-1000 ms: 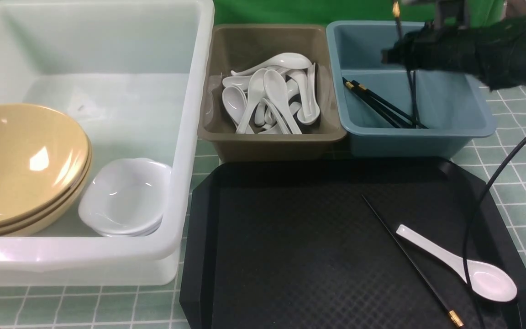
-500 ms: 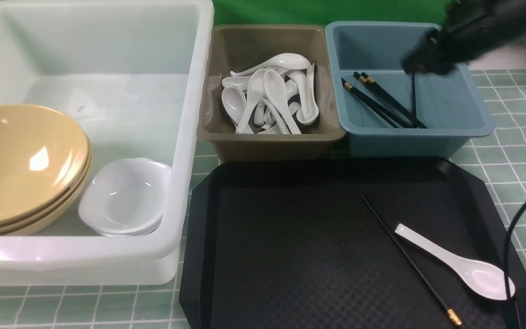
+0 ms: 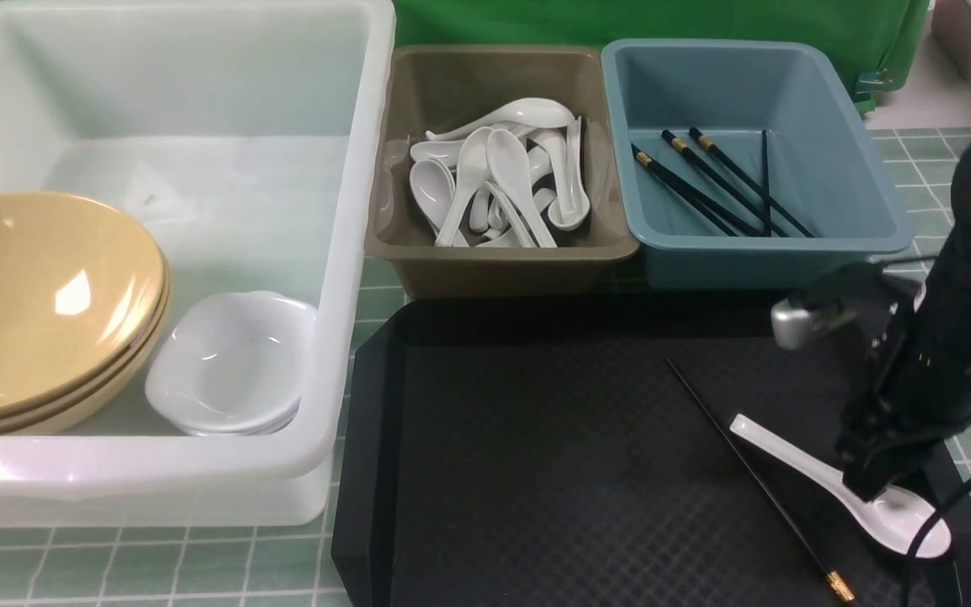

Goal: On blue table put chopsticks spoon bowls plates into blue grey white boxes.
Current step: 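Reach down and grasp the white spoon resting in the bowl with the right gripper, then place the white spoon into the bin of spoons with the right gripper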

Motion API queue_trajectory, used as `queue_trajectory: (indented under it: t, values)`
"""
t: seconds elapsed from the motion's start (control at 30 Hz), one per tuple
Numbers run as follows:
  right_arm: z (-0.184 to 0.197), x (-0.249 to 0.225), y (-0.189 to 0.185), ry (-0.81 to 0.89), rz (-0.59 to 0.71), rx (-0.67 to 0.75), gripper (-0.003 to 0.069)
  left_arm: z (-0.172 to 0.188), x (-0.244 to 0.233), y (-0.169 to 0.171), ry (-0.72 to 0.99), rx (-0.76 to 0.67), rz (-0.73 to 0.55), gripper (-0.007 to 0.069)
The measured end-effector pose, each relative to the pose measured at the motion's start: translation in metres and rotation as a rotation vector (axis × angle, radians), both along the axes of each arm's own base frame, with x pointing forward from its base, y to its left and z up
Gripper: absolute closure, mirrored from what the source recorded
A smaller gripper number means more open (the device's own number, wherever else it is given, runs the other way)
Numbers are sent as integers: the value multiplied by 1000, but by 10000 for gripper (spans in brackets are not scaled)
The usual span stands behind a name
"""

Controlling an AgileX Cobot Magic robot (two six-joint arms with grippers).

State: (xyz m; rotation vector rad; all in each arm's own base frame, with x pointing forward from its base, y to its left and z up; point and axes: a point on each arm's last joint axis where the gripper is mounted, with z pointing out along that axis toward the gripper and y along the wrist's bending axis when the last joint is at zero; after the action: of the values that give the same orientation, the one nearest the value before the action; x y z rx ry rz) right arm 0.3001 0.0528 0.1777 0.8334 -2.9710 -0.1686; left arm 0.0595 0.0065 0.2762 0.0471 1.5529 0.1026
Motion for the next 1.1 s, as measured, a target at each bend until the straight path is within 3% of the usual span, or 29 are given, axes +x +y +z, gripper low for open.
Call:
queue_trajectory:
  t: [0.13,0.33,0.57,0.73,0.8,0.87,0.9,1.0,1.1]
  values:
    - [-13,-11,4,30,-28,32,320,0,0,0,-1,0,-1,620]
    - [-15,-12,7,52,-46,56,506,0,0,0,-1,0,-1,620]
    - [18,3,16,7,-30,99,503,0,0,0,-2,0,-1,620]
    - [99,35,58,-332,30,254,503,1,0,0,-7,-3,-5,620]
    - [134,51,95,-572,101,399,503,1,0,-1,-7,-3,-6,620]
    - [144,57,111,-670,130,455,503,0,0,-1,-6,-3,-6,620]
    - [153,67,135,-816,171,507,503,0,0,-1,-6,-3,-6,620]
    - [146,92,177,-1165,240,475,503,0,0,0,-5,-3,-5,620]
    - [120,112,190,-1298,209,403,503,0,0,0,-2,-3,-2,620]
